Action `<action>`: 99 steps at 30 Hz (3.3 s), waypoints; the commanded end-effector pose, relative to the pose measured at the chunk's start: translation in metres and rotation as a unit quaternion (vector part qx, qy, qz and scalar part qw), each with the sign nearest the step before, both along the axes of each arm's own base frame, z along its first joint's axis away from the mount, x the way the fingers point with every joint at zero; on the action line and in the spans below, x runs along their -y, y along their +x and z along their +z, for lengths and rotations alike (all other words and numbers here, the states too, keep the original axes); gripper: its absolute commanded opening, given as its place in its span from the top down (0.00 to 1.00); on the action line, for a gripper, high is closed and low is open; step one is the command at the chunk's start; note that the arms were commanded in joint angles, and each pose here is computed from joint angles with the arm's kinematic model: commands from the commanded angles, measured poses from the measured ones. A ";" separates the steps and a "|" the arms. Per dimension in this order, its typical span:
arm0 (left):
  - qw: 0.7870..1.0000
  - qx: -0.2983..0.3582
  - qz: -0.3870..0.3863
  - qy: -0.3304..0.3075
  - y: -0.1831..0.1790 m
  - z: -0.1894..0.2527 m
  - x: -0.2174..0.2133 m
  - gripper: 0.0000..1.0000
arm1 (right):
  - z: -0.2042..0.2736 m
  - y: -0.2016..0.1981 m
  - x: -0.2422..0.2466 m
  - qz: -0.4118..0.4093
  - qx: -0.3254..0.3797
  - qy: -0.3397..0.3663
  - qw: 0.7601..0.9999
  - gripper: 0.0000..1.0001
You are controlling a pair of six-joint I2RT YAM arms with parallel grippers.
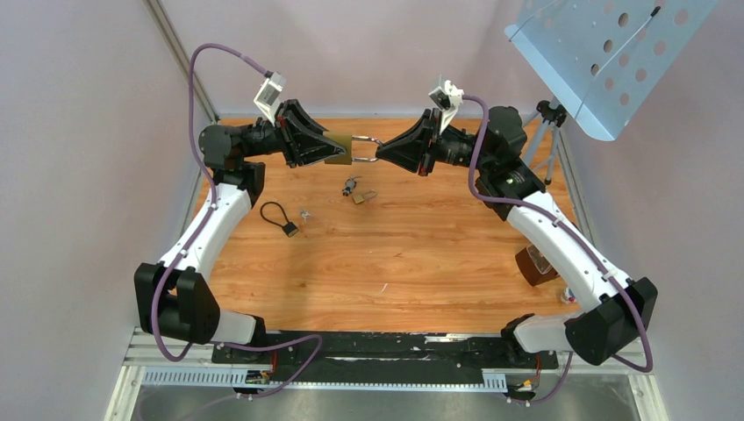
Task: Lock with the key
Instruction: Lock the lock.
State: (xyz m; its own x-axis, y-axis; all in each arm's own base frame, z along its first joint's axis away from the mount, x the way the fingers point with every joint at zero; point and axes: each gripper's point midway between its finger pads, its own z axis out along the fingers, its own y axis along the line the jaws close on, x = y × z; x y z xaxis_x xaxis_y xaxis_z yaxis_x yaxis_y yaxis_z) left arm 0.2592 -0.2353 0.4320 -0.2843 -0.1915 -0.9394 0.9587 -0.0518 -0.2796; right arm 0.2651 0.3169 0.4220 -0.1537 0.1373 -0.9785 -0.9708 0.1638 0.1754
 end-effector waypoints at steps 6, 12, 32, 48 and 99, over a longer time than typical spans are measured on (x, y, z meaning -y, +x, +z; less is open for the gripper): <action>0.997 0.056 -0.014 -0.045 -0.026 0.021 0.021 1.00 | 0.021 -0.027 -0.035 0.075 -0.027 0.049 0.996 1.00; 0.998 0.046 -0.024 -0.047 -0.030 0.015 0.028 1.00 | 0.019 -0.028 -0.044 0.077 -0.023 0.059 0.995 1.00; 0.997 0.036 -0.056 -0.036 -0.042 0.009 0.055 1.00 | -0.004 -0.067 -0.071 0.200 -0.024 -0.020 0.979 1.00; 0.998 0.053 0.006 -0.035 -0.024 0.014 0.040 1.00 | -0.039 -0.031 -0.046 0.061 -0.052 -0.061 0.995 1.00; 0.983 0.072 -0.029 0.169 -0.053 -0.087 0.010 1.00 | -0.010 -0.027 -0.057 0.167 -0.042 -0.072 0.982 0.81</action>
State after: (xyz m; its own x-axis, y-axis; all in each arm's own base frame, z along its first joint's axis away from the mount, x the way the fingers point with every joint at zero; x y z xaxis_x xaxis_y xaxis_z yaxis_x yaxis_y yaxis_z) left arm 0.2184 -0.2451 0.3154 -0.2719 0.1918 -0.9430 0.9620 0.0285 -0.2715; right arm 0.2496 0.3716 0.3919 -0.2908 -0.0917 -0.9524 -0.9529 -0.0619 0.2969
